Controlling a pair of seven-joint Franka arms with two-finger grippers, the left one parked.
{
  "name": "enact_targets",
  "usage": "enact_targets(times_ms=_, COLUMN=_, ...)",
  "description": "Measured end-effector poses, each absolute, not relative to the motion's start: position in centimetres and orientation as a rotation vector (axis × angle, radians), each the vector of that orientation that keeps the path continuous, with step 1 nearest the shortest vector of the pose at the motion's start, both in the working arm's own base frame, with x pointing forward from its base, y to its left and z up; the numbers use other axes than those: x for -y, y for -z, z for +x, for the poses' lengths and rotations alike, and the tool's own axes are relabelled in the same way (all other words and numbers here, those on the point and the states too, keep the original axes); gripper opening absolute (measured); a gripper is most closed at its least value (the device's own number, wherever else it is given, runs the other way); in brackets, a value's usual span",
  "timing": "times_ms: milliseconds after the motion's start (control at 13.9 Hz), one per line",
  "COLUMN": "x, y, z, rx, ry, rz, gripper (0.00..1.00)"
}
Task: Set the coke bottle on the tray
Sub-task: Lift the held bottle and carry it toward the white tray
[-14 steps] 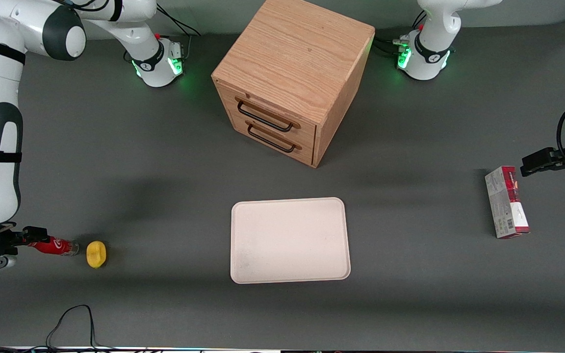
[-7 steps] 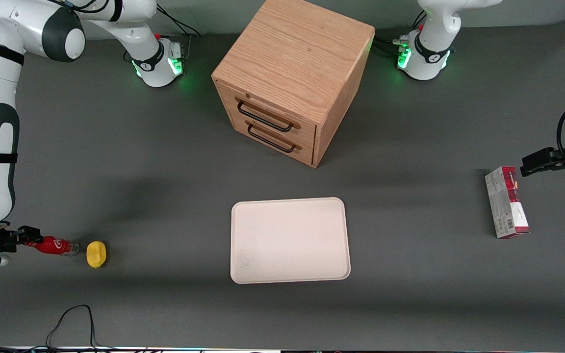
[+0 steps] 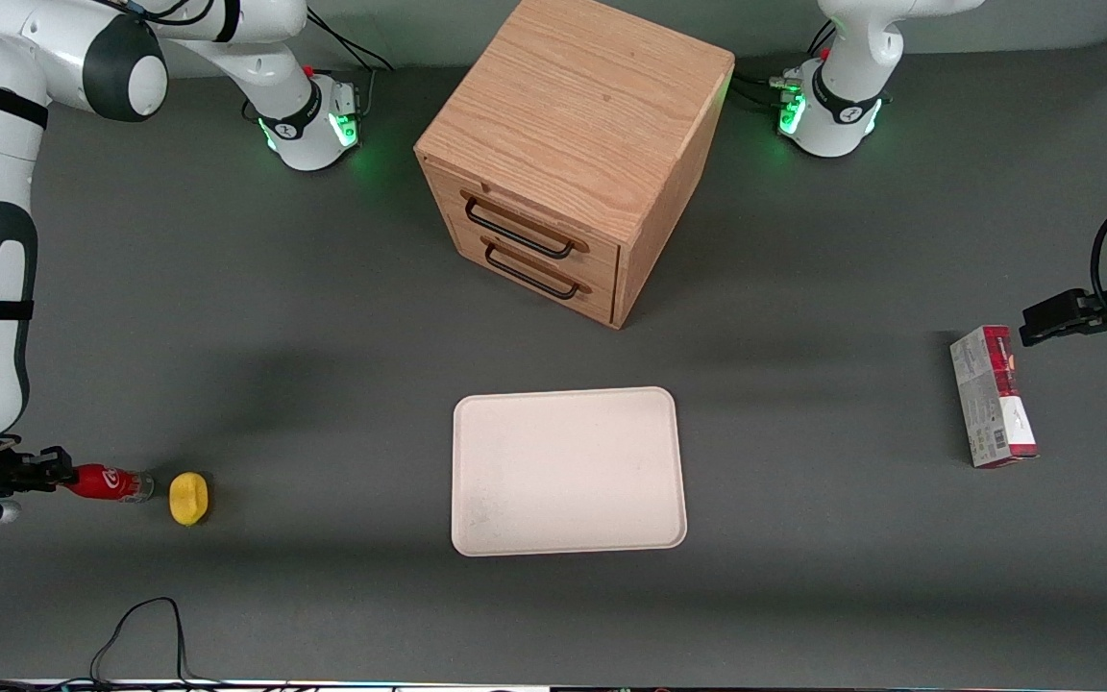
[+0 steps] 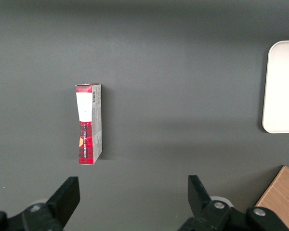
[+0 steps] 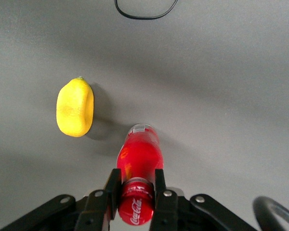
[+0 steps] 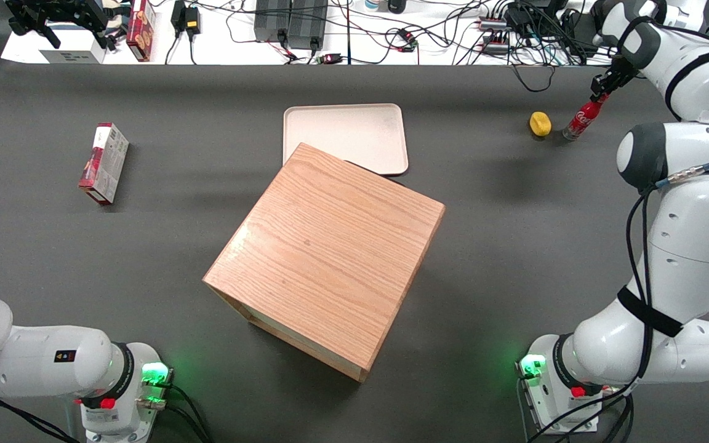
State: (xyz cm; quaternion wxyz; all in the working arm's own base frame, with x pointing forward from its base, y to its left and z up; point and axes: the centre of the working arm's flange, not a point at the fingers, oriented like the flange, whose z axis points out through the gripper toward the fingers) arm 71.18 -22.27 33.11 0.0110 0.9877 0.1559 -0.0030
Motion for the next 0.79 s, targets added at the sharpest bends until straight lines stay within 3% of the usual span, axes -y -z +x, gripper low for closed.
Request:
enact_targets(times_ms=360, x=20.2, y=-35.3, z=71.4, rx=-0.471, ry=0.052, rz=3.116, gripper=0.32)
enact_targets(times_ms=793, x=11.3, y=-47.4, z=69.6, rx=-0.332, ry=0.152, rz=3.162, gripper=0.32)
